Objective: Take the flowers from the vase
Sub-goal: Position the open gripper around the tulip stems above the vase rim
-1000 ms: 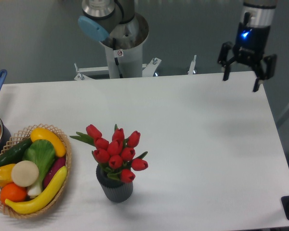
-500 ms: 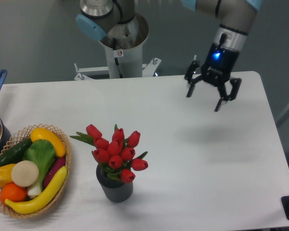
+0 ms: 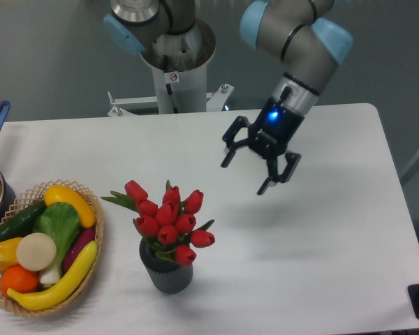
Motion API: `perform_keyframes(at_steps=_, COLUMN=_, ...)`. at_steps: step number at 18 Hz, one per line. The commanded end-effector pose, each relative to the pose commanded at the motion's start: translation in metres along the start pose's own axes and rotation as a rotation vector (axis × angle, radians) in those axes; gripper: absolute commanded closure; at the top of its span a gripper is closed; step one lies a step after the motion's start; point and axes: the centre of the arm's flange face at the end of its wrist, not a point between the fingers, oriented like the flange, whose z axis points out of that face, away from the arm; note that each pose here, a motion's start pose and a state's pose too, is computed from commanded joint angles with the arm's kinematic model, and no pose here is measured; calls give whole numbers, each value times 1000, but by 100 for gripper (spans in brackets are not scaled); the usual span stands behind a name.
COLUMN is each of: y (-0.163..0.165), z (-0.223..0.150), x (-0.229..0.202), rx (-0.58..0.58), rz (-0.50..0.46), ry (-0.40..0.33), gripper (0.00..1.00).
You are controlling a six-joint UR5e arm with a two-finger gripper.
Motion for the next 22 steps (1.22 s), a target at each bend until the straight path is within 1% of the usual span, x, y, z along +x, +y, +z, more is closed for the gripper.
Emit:
perform_keyframes(at_steps=3, y=1, z=9, x=-4, rx=84, rz=-13, ry=15, gripper=0)
perform_keyframes(at_steps=4, y=1, z=20, x=-5, rx=105, rz=1, ry=23, gripper=0)
perform_keyframes(at_steps=6, y=-1, z=41, x=-10, rx=129, rz=62, ry=20, gripper=0)
perform_keyframes(at_steps=8, y=-3, z=51, x=-17, rx=158, rz=75, ry=24, gripper=0)
perform_keyframes(at_steps=12, y=-16, z=60, x=-27, rx=163, rz=10, ry=39, gripper=0)
perform_keyframes(at_steps=13, y=-20, z=61, x=-29, rx=163, rz=5, ry=40, gripper=0)
perform_keyframes(at_steps=16, y=-18, z=65, x=-30, rx=163, rz=-1, ry=48, gripper=0)
perform_keyframes(at_steps=17, y=-21, z=69, x=-28, rx=162, rz=3, ry=55, gripper=0)
perform_keyframes(at_steps=19, y=-23, z=76, x=-27, rx=162, rz=-18, ry=68, gripper=0)
perform_keyframes(at_steps=22, y=-29, z=84, x=-23, rx=163, rz=-13, ry=84, gripper=0)
